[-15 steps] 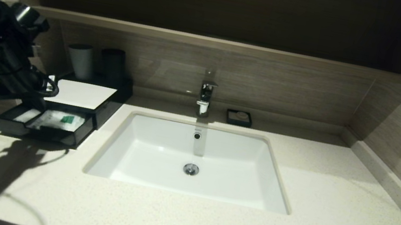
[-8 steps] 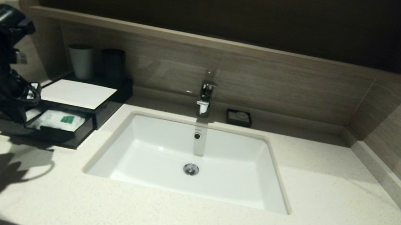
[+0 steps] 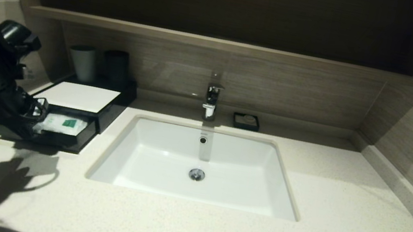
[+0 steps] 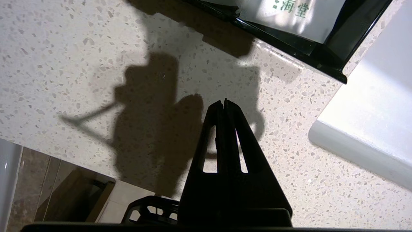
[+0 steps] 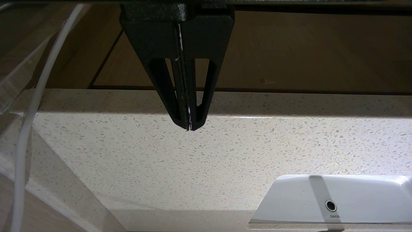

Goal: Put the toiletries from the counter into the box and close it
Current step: Close the drawer

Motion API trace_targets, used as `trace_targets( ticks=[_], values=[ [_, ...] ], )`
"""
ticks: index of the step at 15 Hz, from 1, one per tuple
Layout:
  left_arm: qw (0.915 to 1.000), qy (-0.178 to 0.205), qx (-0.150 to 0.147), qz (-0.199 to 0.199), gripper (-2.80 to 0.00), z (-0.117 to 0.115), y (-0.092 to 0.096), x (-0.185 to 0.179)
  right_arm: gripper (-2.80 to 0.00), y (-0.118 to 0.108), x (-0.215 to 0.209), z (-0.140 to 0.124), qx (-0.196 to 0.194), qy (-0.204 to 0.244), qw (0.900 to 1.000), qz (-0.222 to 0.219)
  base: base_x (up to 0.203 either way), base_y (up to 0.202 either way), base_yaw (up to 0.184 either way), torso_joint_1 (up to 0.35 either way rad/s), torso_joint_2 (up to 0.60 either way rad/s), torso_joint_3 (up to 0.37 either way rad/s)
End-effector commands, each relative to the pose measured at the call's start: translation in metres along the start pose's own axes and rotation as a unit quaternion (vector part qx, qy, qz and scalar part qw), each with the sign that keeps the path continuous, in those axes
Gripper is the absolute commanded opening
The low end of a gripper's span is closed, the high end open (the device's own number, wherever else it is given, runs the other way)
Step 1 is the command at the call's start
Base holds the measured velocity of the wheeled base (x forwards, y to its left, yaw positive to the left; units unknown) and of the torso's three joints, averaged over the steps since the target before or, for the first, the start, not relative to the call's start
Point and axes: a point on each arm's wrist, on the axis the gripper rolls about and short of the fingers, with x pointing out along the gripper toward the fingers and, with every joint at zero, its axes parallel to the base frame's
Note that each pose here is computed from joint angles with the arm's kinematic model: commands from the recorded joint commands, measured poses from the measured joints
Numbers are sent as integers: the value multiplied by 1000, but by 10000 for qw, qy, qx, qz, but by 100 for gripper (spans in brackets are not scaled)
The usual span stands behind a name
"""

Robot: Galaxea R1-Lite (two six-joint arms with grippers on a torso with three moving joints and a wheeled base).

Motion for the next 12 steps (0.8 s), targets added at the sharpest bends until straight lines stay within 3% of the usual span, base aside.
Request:
trace_targets(
  ticks=[1,12],
  values=[
    [10000,97,17,7,-280,-2,-1,4,-280,0,0,0,0,0,10000,0,0,0,0,0,0,0],
    [9998,171,56,54,-280,7,-6,24,-280,0,0,0,0,0,10000,0,0,0,0,0,0,0]
  ],
)
